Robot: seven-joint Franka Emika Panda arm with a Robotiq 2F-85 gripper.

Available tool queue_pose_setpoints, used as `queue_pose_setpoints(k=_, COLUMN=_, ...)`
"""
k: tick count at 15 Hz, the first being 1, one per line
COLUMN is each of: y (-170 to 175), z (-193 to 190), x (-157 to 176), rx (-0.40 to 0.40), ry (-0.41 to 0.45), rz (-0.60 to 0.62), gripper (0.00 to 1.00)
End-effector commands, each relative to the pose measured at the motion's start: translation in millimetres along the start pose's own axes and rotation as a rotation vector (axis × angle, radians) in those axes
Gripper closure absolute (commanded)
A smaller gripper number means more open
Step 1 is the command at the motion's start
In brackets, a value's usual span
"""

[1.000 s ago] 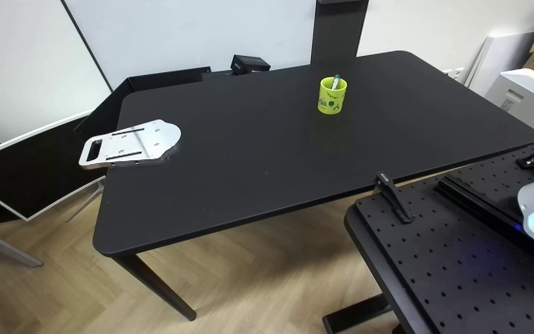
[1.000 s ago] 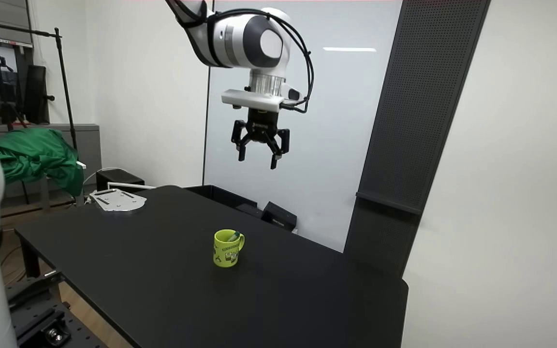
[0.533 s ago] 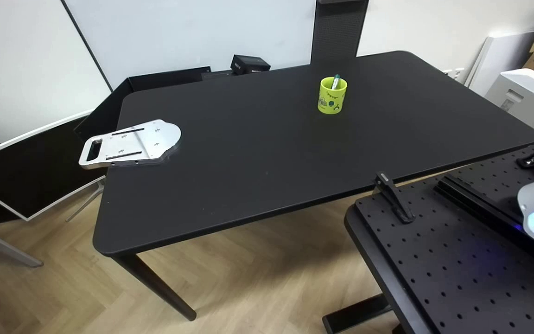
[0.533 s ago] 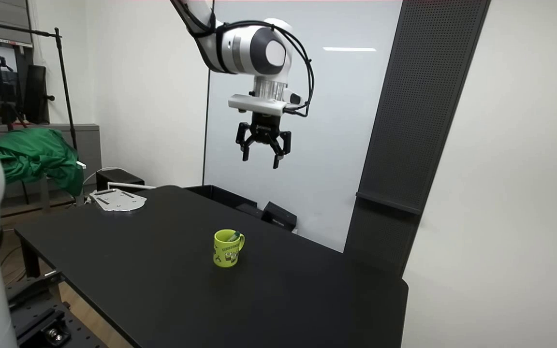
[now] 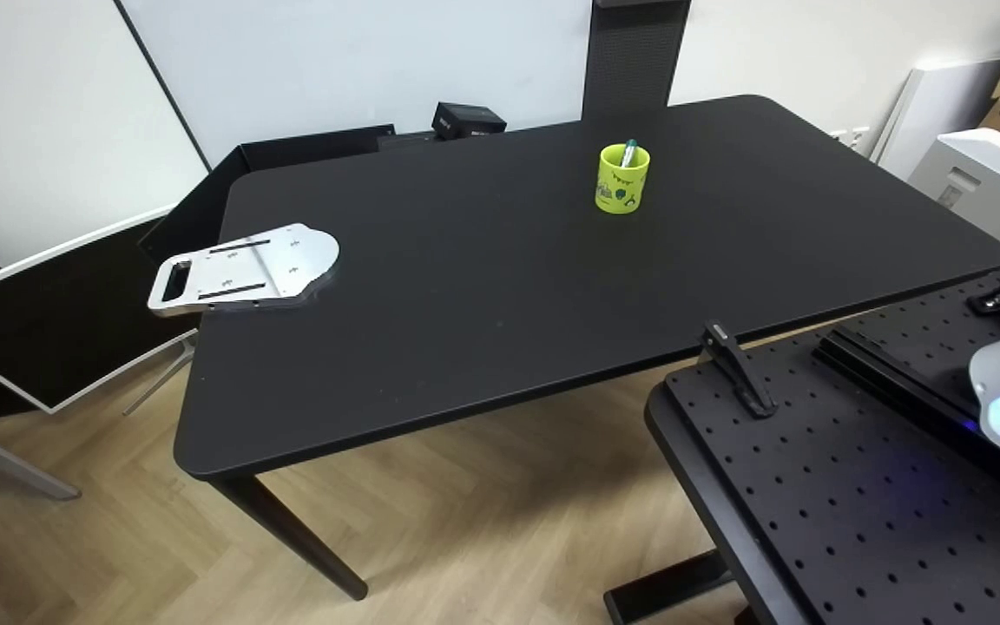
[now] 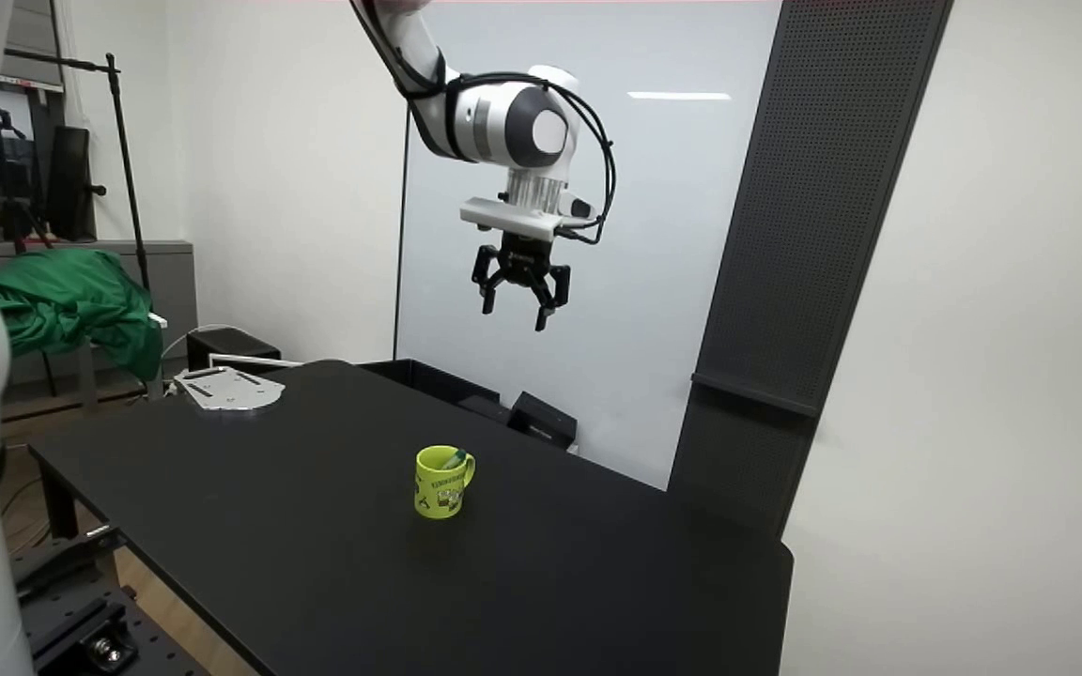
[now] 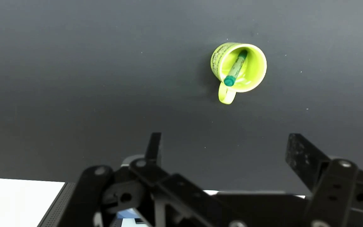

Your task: Place the marker on the table

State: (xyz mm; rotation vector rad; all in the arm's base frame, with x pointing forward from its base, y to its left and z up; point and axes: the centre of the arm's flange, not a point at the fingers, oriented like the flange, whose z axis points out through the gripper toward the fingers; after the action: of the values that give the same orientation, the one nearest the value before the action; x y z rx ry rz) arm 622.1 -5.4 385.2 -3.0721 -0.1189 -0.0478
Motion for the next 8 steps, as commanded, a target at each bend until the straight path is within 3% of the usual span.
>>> queue_pose_setpoints(k=1, y=-2.3, z=4.7, x=39.9, rx=0.029, ry=-0.017, rz=0.077, gripper=0.00)
queue_pose_setpoints(k=8, y=0.2, z=35.4, x=68.6, rx=0.120, ry=-0.081, rz=0.191, gripper=0.00)
